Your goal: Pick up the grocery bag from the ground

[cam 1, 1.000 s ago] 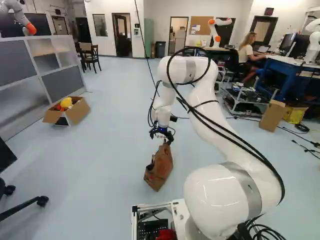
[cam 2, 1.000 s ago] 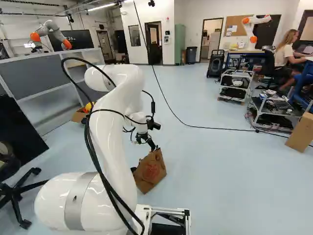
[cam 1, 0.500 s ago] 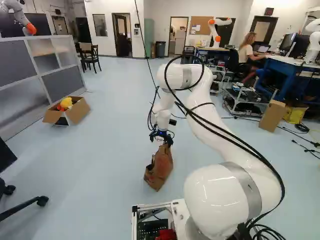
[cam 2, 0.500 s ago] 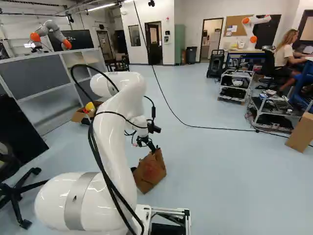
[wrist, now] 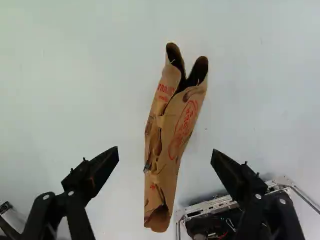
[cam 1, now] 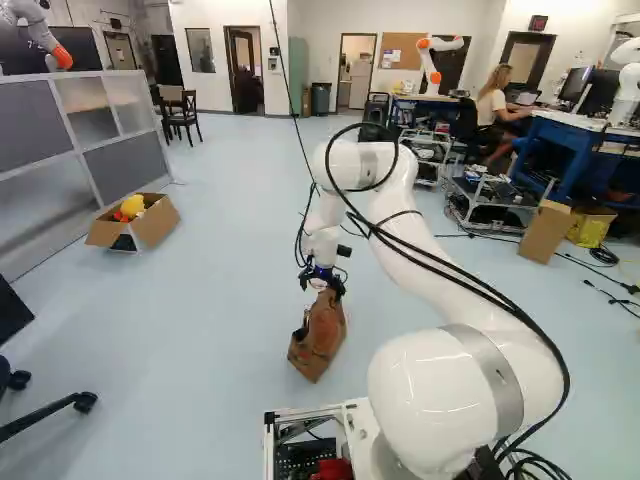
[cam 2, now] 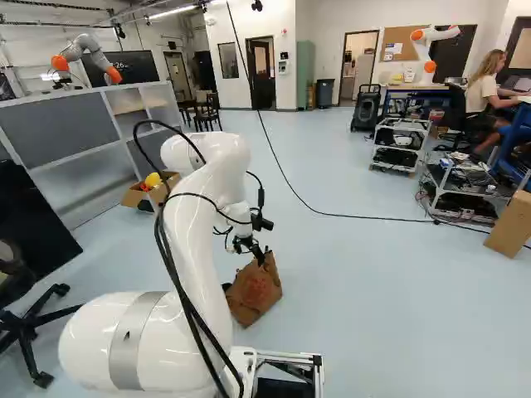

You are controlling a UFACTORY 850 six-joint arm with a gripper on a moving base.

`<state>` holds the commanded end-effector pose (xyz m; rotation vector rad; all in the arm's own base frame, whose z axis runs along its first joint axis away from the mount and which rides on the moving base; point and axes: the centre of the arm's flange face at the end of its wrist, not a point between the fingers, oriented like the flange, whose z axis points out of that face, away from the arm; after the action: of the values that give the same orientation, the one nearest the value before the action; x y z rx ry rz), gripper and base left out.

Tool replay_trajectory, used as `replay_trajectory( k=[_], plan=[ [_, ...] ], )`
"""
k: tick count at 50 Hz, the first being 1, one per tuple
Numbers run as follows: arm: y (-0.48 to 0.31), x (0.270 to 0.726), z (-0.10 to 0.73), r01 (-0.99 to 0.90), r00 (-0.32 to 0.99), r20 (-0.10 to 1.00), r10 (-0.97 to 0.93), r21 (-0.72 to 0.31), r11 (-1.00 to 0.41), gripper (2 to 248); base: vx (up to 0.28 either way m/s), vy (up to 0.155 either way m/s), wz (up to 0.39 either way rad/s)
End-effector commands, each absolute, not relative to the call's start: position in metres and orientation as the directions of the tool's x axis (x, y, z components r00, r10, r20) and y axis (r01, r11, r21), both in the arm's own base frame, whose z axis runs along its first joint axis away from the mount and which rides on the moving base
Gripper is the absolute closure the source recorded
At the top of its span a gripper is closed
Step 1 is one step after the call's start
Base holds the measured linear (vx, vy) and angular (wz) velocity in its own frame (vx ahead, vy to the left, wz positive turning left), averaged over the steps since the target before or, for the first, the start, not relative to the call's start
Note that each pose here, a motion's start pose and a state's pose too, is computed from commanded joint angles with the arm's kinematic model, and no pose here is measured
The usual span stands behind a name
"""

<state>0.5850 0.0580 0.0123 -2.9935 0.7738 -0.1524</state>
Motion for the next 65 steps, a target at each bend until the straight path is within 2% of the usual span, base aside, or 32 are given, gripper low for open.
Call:
replay_trajectory(
  k=[65],
  plan=[
    [0.058,0.59,-0.08,-0.483,0.873,0.057,-0.485,-0.051,-0.874,3,0.0,0.0,0.0]
  ],
)
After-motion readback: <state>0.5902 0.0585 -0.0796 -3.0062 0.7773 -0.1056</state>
